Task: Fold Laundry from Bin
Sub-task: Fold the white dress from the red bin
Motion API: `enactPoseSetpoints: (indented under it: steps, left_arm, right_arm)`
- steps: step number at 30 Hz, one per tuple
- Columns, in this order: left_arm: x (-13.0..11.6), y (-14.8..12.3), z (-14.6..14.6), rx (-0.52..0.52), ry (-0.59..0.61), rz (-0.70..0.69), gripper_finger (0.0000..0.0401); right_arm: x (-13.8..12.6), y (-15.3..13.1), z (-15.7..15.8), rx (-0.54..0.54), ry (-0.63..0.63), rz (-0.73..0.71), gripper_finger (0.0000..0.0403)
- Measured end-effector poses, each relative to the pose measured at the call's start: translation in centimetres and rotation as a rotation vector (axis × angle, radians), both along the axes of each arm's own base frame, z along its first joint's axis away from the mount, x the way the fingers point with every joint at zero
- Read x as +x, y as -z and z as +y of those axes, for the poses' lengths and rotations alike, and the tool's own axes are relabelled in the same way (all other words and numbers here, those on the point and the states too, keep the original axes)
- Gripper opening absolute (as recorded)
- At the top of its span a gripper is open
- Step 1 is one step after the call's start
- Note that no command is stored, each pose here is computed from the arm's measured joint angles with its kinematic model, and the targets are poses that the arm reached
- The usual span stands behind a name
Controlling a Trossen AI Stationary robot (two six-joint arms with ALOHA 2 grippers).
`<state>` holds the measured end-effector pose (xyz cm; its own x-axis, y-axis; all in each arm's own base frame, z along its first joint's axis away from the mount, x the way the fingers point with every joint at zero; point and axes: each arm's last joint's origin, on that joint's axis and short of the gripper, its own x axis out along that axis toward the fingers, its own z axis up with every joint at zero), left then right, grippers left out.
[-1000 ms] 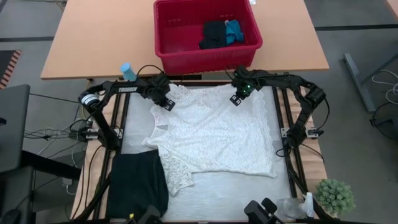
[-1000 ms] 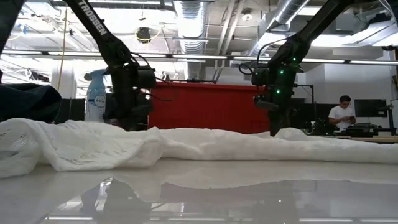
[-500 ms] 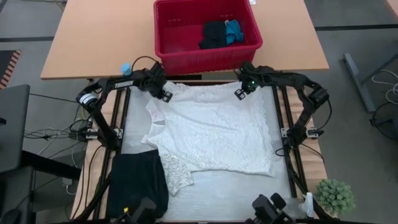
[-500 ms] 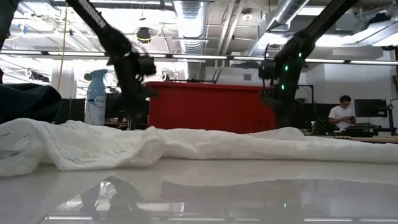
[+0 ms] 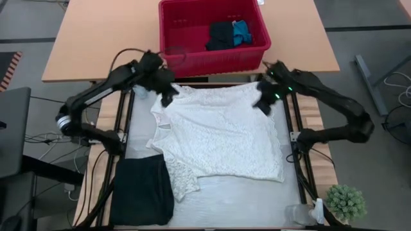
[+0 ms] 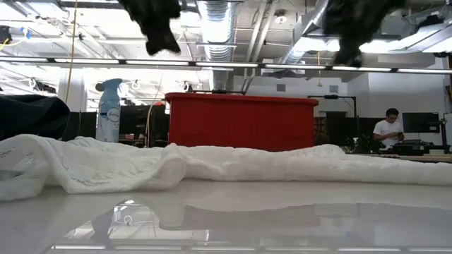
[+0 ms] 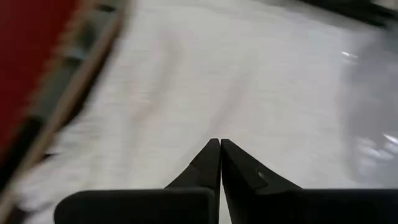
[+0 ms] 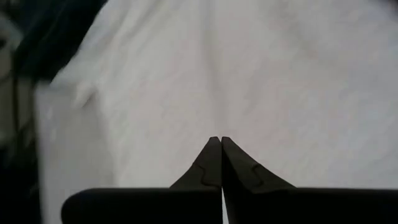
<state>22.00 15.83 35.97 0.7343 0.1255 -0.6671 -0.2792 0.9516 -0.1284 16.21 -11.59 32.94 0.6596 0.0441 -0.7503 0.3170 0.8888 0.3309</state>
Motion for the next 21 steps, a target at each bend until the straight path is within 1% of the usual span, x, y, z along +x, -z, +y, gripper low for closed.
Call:
enactPoseSetpoints:
  steps: [3,4,7,9,11,13,15,17,21]
  left_arm:
    - [-0.4,-1.3,-3.8,-0.03,0.111,-0.019,0.0001]
    - [-0.5,-1.7,-5.0,-0.034,0.141,-0.024,0.0002]
    - [0.0,-2.4,-8.5,-0.045,0.26,-0.049,0.0014]
    - [0.6,-2.4,-10.9,-0.067,0.325,-0.041,0.003]
    - [1.3,-1.9,-13.1,-0.097,0.389,-0.001,0.0051]
    - [2.0,-1.3,-15.4,-0.096,0.447,0.051,0.0075]
    - [2.9,-0.4,-17.6,-0.065,0.478,0.11,0.0101]
    - [3.8,0.6,-19.5,-0.018,0.477,0.164,0.0123]
    - [5.8,3.1,-22.4,0.047,0.479,0.259,0.0148]
  right_arm:
    - [-1.5,-0.6,4.2,0.051,-0.12,0.053,0.0024]
    - [-1.9,-0.7,5.4,0.066,-0.139,0.071,0.0027]
    - [-2.6,-1.1,8.0,0.051,-0.124,0.123,0.0041]
    - [-2.9,-1.3,9.6,0.054,-0.148,0.146,0.0053]
    - [-3.2,-1.2,10.9,0.064,-0.179,0.184,0.0068]
    - [-3.4,-1.0,12.0,0.066,-0.196,0.235,0.0087]
    - [-3.4,-0.8,13.1,0.067,-0.209,0.28,0.0112]
    - [-3.2,-0.6,14.0,0.047,-0.231,0.301,0.0141]
    - [-2.5,0.1,15.9,-0.053,-0.297,0.362,0.0203]
